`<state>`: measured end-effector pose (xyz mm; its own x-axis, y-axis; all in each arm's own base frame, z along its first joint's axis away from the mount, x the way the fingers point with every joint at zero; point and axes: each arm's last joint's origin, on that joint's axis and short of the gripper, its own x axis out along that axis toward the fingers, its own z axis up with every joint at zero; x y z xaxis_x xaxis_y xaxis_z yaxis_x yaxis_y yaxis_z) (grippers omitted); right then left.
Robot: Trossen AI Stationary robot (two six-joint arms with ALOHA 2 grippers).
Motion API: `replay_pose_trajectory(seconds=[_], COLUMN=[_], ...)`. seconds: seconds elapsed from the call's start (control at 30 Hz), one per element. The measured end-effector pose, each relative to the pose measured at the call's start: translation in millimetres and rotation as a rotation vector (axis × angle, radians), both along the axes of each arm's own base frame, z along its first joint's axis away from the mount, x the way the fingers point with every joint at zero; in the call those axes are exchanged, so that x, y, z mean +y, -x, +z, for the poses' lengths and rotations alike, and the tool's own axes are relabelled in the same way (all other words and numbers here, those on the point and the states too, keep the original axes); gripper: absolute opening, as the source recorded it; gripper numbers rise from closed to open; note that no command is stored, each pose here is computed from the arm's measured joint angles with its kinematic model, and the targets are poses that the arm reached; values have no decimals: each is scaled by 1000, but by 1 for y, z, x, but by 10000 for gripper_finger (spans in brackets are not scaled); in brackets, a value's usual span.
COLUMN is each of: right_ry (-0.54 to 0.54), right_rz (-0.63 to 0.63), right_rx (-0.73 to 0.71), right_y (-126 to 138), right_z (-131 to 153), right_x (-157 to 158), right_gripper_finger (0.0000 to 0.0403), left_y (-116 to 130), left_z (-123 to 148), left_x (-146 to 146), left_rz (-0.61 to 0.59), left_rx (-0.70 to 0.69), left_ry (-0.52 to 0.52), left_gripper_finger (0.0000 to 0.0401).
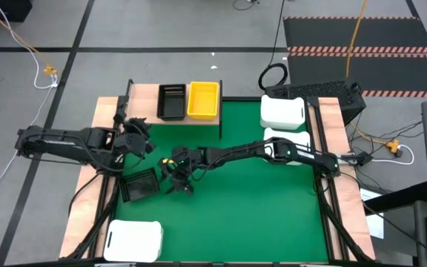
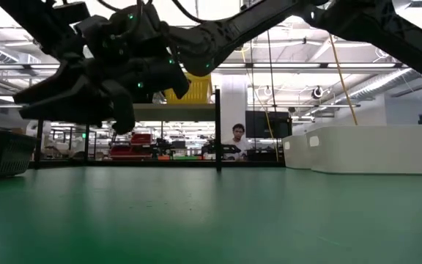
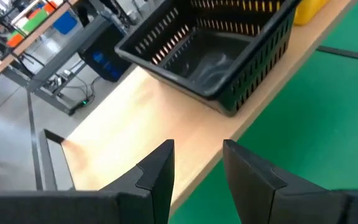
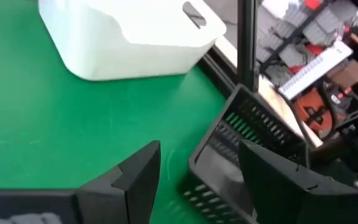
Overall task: Stack baskets on shelf by color
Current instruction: Stack the black bin on top of the other black bin on the shelf
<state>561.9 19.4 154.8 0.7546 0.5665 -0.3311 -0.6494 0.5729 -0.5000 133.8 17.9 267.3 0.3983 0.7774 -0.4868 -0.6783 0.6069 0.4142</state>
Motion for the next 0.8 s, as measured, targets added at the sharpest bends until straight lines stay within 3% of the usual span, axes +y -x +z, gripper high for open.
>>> replay_pose_trajectory(seconds=[0.37, 0.6, 0.8], right_ry=[17, 168, 192], right_rz=[21, -46, -41], right_rx=[-4, -78, -142], right_y=[-3, -6, -6], right_z=[-24, -30, -25], right_x=[3, 20, 40], right_gripper_finger=[211, 210, 210], left_y=[1, -1, -5], left_z=[-16, -18, -23], left_x=[-2, -5, -12], left_rz=[2, 10, 6], left_rx=[-41, -81, -77], left_ry=[153, 214, 260], left_gripper_finger=[138, 138, 138])
